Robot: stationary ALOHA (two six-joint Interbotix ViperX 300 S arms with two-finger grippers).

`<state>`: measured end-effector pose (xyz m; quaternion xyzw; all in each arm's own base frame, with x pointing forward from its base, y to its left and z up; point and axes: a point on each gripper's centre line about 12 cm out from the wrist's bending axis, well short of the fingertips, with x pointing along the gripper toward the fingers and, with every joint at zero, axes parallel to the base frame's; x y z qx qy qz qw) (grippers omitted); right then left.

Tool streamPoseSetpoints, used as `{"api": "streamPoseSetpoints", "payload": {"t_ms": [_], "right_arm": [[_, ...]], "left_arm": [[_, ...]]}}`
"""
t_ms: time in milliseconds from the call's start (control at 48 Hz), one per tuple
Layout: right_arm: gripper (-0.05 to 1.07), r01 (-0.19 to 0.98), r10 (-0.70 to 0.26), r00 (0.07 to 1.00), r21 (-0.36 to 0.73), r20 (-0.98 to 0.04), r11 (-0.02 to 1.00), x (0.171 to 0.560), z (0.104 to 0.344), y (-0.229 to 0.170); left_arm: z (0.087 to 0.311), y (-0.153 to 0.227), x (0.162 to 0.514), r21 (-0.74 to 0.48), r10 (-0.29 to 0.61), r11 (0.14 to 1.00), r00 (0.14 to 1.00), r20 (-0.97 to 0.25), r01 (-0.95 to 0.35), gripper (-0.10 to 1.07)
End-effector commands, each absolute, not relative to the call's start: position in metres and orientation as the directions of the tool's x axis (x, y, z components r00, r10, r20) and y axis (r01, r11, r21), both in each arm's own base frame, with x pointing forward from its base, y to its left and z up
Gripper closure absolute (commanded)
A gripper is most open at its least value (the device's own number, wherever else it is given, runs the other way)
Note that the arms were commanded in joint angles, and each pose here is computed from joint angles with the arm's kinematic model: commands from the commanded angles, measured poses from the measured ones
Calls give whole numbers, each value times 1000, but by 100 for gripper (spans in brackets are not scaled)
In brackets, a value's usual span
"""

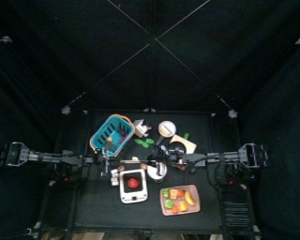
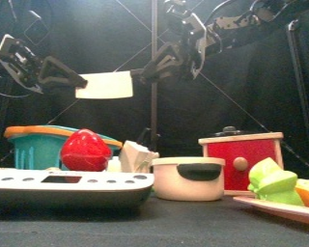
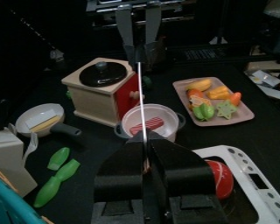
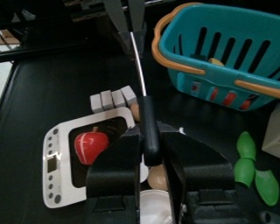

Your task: Cut apple

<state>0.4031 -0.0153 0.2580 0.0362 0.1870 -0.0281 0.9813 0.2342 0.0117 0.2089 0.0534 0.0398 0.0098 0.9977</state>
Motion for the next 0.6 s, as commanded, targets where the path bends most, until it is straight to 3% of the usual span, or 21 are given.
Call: {"api": "streamPoseSetpoints", "payload": {"t_ms": [0,333,583], "right_arm": [[57,20,1,943,62,-333,998,409,268,4],[57,-96,114,910,65,-399,993,423,236,57],[57,-89,124,896,100,-426,991,427,223,65]], "left_arm": [[215,6,238,111,-5,994,998,-56,11,60],[212,-30,236,98,-153,982,986,-66,159,60],[189,-41,241,38,-166,984,969,-182,175,60]]}}
